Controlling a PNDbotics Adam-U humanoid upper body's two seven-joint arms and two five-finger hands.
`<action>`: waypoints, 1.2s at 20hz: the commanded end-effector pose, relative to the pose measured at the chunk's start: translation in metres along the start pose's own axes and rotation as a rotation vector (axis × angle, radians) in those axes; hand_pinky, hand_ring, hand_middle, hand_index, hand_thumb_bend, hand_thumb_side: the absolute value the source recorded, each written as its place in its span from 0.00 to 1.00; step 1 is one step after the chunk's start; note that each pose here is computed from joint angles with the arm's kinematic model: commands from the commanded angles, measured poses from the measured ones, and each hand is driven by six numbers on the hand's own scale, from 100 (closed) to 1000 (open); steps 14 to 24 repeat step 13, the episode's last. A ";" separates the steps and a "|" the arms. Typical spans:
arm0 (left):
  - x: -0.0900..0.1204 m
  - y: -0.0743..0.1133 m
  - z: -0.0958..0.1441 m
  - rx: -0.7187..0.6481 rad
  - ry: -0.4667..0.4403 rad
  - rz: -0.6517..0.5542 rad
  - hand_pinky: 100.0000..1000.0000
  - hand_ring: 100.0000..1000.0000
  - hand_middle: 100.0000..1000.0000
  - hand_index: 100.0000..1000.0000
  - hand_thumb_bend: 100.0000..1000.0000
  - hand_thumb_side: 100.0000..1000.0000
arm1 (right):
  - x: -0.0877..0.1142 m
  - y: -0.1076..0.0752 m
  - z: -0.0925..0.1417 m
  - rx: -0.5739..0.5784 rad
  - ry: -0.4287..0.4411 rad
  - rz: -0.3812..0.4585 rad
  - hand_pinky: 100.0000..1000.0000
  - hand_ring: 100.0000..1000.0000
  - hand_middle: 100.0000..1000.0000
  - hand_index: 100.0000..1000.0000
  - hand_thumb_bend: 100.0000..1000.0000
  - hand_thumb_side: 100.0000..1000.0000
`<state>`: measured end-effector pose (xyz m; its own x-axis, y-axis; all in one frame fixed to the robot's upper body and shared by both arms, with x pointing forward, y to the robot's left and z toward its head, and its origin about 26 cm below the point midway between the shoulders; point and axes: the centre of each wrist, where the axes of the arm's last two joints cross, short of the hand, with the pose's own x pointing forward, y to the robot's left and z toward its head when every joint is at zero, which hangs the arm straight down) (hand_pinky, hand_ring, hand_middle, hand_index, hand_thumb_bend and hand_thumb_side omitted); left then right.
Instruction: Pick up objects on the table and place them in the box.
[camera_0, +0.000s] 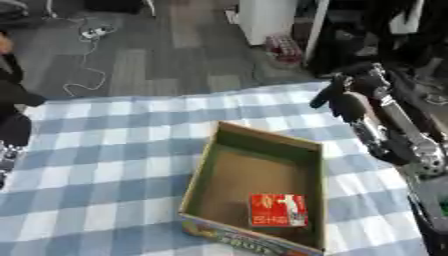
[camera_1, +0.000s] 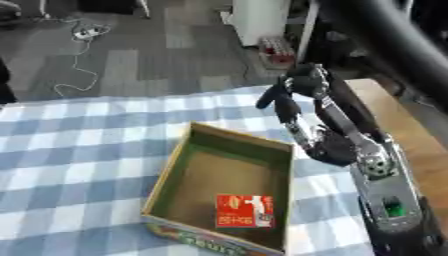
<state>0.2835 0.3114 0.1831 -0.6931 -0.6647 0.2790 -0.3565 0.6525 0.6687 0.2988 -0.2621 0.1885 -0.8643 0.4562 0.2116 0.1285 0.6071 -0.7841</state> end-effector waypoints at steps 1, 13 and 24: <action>0.004 0.009 -0.009 0.062 -0.036 0.001 0.14 0.30 0.47 0.62 0.03 0.98 | 0.001 -0.009 0.001 -0.001 0.001 0.041 0.25 0.21 0.21 0.55 0.00 1.00; 0.007 -0.006 0.000 -0.014 -0.129 0.086 0.13 0.30 0.47 0.63 0.03 0.99 | 0.002 -0.008 -0.004 -0.001 -0.023 0.040 0.25 0.21 0.21 0.54 0.00 1.00; 0.007 -0.006 0.000 -0.014 -0.129 0.086 0.13 0.30 0.47 0.63 0.03 0.99 | 0.002 -0.008 -0.004 -0.001 -0.023 0.040 0.25 0.21 0.21 0.54 0.00 1.00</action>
